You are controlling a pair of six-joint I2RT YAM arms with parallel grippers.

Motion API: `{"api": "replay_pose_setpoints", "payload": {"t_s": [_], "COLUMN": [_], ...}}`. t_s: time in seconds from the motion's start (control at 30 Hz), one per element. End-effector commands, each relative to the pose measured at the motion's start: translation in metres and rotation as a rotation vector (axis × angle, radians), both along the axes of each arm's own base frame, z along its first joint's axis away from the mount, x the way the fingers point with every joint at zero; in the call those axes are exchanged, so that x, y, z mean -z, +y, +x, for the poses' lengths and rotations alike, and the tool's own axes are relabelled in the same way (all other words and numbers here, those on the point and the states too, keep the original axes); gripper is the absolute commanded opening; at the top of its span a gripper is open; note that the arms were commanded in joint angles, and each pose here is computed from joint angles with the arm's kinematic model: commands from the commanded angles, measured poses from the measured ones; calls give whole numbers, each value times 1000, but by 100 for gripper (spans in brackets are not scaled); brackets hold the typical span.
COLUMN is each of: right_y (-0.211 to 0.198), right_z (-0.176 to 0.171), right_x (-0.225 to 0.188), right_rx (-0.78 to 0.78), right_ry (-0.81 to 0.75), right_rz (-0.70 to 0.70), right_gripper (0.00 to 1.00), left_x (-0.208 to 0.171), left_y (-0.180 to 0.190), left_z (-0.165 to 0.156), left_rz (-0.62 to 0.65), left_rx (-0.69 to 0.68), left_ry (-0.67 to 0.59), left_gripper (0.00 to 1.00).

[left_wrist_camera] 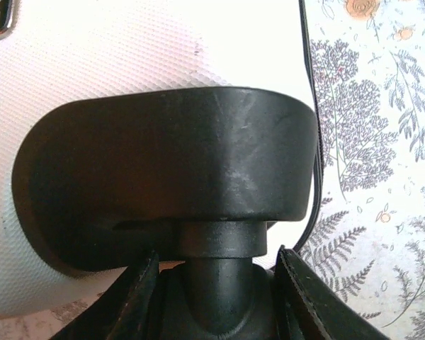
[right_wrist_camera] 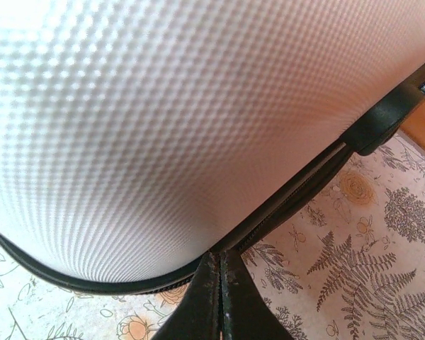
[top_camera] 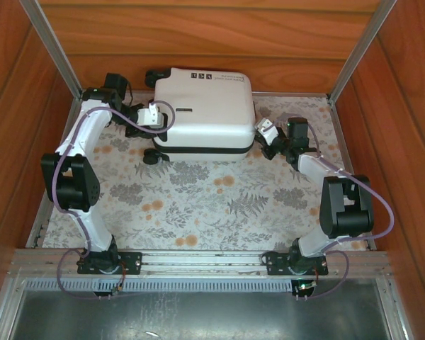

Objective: Pack the luggage

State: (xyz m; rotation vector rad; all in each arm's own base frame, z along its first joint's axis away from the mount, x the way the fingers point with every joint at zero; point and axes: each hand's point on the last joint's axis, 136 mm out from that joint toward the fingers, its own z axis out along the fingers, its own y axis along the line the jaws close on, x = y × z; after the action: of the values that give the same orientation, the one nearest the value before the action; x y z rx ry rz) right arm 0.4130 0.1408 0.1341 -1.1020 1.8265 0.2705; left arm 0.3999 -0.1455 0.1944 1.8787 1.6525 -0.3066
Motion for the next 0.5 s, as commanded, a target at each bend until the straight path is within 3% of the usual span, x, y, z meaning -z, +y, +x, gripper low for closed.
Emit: {"api": "replay_pose_setpoints", "payload": {"t_s": [0.0,0.17,0.47], "right_y": [-5,-17,-42], "right_z": [2,22,82], "right_x": [10,2,9], "right_rx": [10,67,246], "right_ry": [42,37,148], "right_rz": [10,50,86], "right_gripper": [0,0,0], "left_x": [3,27,45], "left_y": [-15,-9,-11], "left_z": [-14,-29,-36], "left_rz": [-14,46,48], "left_rx": [97,141,168], "left_ry": [-1,21,4], "left_gripper": [0,0,0]}}
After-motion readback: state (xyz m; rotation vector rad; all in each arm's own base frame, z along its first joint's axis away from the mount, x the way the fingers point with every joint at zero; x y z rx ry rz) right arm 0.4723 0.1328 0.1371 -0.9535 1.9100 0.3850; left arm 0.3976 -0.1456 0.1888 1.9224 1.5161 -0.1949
